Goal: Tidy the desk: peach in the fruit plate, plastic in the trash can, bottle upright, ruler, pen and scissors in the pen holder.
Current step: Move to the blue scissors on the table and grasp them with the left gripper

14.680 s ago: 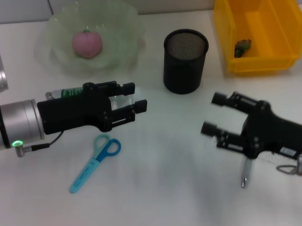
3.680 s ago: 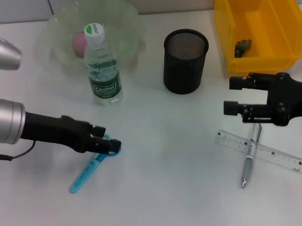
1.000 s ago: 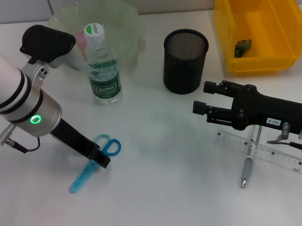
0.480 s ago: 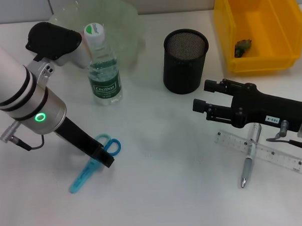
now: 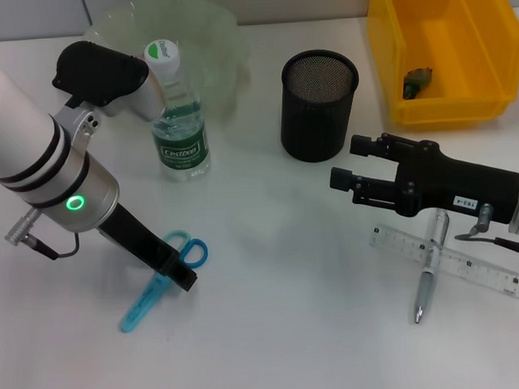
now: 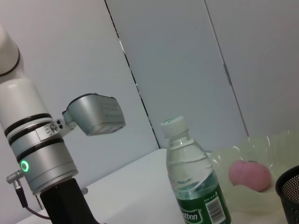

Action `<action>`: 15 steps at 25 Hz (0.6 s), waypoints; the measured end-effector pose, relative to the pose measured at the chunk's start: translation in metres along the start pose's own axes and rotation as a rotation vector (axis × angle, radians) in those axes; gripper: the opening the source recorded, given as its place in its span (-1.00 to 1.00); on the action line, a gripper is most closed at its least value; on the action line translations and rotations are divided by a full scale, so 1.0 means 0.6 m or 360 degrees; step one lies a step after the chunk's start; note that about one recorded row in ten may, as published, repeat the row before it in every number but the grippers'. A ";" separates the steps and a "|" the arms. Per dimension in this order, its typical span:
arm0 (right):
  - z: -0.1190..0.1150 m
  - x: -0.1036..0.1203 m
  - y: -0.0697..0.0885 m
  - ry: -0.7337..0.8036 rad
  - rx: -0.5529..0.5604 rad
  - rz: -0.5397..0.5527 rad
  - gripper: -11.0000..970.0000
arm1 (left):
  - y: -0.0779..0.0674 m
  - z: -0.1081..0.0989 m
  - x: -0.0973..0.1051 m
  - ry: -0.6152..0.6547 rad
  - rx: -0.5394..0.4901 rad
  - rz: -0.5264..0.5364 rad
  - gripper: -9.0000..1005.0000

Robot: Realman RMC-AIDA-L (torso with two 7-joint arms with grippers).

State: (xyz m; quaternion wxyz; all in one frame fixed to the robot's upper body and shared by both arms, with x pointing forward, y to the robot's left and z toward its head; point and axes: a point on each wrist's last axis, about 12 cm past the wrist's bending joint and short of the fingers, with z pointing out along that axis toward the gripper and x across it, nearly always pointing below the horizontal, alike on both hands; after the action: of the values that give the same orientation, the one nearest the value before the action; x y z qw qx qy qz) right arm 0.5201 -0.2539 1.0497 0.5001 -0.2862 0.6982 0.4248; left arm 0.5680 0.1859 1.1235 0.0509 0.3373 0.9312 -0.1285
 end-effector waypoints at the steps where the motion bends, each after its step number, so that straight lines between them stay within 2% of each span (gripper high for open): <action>1: 0.002 0.000 0.001 -0.0001 -0.0006 0.0005 0.57 | 0.000 0.001 -0.001 0.0006 0.0001 0.0001 0.42; 15: 0.006 0.001 -0.001 0.0007 0.0003 0.0011 0.57 | -0.002 0.001 -0.005 0.0009 -0.0007 0.0019 0.41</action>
State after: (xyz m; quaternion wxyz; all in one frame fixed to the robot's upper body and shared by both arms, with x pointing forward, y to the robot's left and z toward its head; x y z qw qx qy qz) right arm 0.5218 -0.2512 1.0485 0.4975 -0.2841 0.7007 0.4252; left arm 0.5693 0.1830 1.1238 0.0497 0.3430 0.9296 -0.1253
